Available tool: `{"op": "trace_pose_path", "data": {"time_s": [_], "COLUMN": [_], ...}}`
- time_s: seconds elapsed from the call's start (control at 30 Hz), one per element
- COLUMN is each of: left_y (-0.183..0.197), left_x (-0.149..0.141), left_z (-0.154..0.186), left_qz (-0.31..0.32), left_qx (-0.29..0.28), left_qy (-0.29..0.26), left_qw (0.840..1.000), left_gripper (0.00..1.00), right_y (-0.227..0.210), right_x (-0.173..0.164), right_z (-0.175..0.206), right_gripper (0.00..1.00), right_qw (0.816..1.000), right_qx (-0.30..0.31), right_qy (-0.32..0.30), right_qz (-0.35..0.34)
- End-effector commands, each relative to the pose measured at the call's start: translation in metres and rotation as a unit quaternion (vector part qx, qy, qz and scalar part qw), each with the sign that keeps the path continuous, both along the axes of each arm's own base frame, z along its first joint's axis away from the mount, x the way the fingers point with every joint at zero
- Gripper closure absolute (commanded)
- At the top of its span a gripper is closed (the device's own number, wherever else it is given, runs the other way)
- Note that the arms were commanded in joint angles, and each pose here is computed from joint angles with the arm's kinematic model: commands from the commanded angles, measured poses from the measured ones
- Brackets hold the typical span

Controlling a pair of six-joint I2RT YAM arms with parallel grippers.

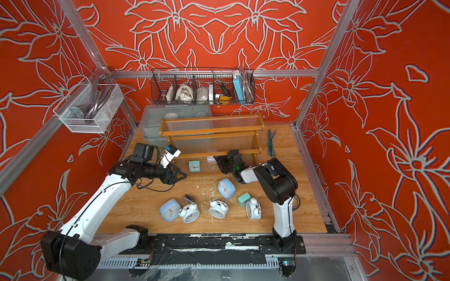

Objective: Place the alarm clocks on the shelf by style
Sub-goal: Adjust the alarm on the shelf.

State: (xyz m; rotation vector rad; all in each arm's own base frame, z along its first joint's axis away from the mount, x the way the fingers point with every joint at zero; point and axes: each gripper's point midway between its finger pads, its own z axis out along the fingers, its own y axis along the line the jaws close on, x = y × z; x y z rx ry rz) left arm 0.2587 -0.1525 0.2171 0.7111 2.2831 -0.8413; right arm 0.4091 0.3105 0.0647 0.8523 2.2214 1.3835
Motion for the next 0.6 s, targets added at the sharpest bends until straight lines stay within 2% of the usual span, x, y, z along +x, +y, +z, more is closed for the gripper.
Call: {"op": "trace_pose_path", "data": {"time_s": [0.0, 0.57], "left_y": [0.002, 0.002], "left_x": [-0.004, -0.005], "left_z": [0.002, 0.004], "left_qz": [0.002, 0.002], "left_qx": [-0.005, -0.008], "left_qy": [0.000, -0.002], "left_qw": [1.000, 1.000], "left_gripper": [0.33, 0.33], "right_y": [-0.006, -0.020], "right_x": [-0.003, -0.023], "right_z": [-0.027, -0.056], "right_gripper": [0.45, 0.63], "right_qw": [0.999, 0.995], "right_qx": [-0.032, -0.061], "right_qy": [0.034, 0.074], "right_qz": [-0.002, -0.004]}}
